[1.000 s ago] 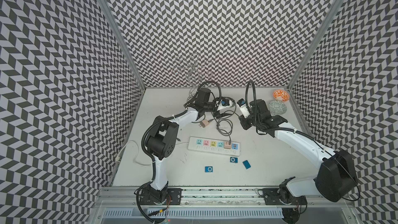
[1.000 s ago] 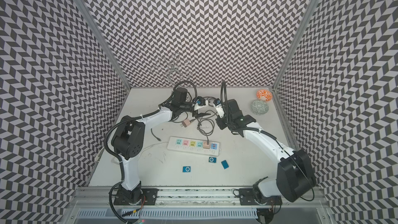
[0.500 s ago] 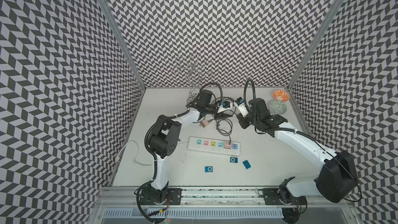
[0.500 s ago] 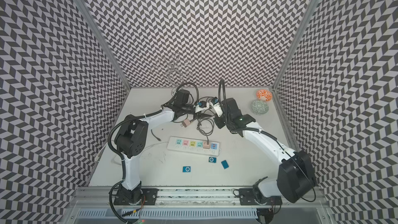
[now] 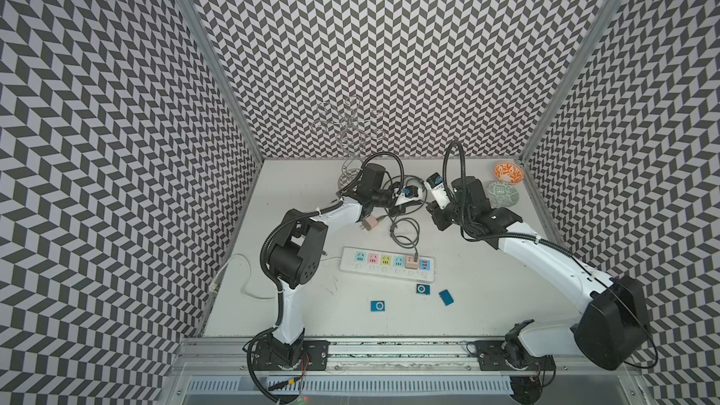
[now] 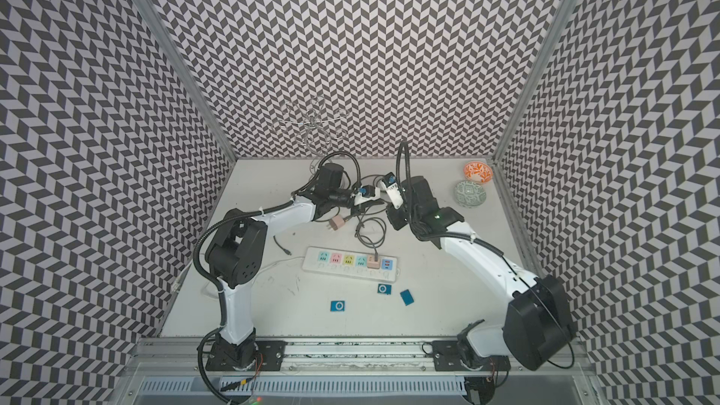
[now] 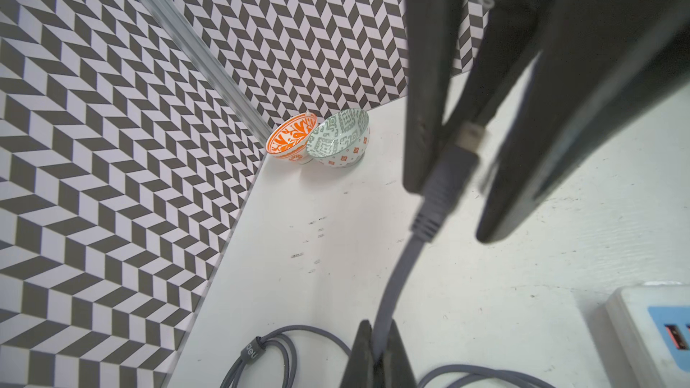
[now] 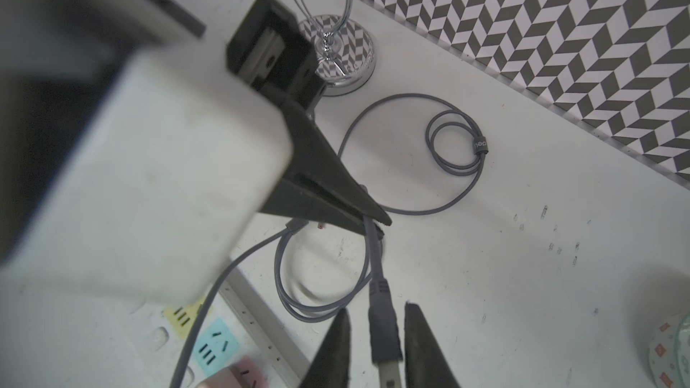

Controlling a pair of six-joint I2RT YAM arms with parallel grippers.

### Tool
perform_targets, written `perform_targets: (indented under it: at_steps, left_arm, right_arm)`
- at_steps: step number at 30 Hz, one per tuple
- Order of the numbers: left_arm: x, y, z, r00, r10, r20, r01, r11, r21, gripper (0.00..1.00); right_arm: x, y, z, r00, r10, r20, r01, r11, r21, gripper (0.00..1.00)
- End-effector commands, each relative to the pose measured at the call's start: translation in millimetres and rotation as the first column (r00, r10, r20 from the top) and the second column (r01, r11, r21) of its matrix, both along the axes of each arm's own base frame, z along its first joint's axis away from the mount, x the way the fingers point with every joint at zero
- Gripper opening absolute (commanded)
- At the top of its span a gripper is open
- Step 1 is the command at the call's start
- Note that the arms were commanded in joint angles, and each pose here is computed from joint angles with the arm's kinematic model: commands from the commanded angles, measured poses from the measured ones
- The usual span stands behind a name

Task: Charge mp3
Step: Pick up the charging cable from the center of the board.

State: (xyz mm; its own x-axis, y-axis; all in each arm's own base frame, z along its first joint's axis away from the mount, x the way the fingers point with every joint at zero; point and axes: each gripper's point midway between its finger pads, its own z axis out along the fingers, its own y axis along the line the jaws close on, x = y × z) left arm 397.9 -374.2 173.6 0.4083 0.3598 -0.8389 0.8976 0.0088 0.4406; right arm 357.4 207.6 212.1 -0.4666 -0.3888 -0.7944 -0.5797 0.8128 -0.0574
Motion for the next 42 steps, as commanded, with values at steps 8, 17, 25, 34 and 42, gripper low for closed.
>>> perform_targets:
  at_steps: [8, 17, 25, 34, 42]
  left_arm:
    - [10.5, 32.4, 62.4, 0.877, 0.219, 0.428, -0.198, 0.976, -0.093, 0.0]
    - [9.1, 39.3, 74.4, 0.785, 0.242, 0.57, -0.258, 0.965, -0.055, 0.0]
    - [-0.5, 36.0, 76.4, 0.752, 0.252, 0.609, -0.277, 0.959, -0.056, 0.0]
    - [-7.1, 33.3, 75.6, 0.782, 0.236, 0.577, -0.273, 0.962, -0.023, 0.0]
    - [-12.6, 31.5, 75.8, 0.776, 0.242, 0.583, -0.278, 0.96, -0.028, 0.0]
  right_arm:
    - [-18.8, -0.8, 26.5, 0.99, 0.134, 0.034, -0.138, 0.975, 0.174, 0.45]
    - [-34.3, -0.5, 32.1, 0.961, 0.228, 0.154, -0.247, 0.961, 0.12, 0.44]
    - [-30.9, 6.1, 49.3, 0.936, 0.249, 0.25, -0.288, 0.948, 0.138, 0.44]
    - [-43.8, -0.6, 49.7, 0.829, 0.303, 0.471, -0.347, 0.938, 0.007, 0.4]
    - [-41.2, 5.3, 54.6, 0.823, 0.306, 0.479, -0.367, 0.929, 0.038, 0.4]
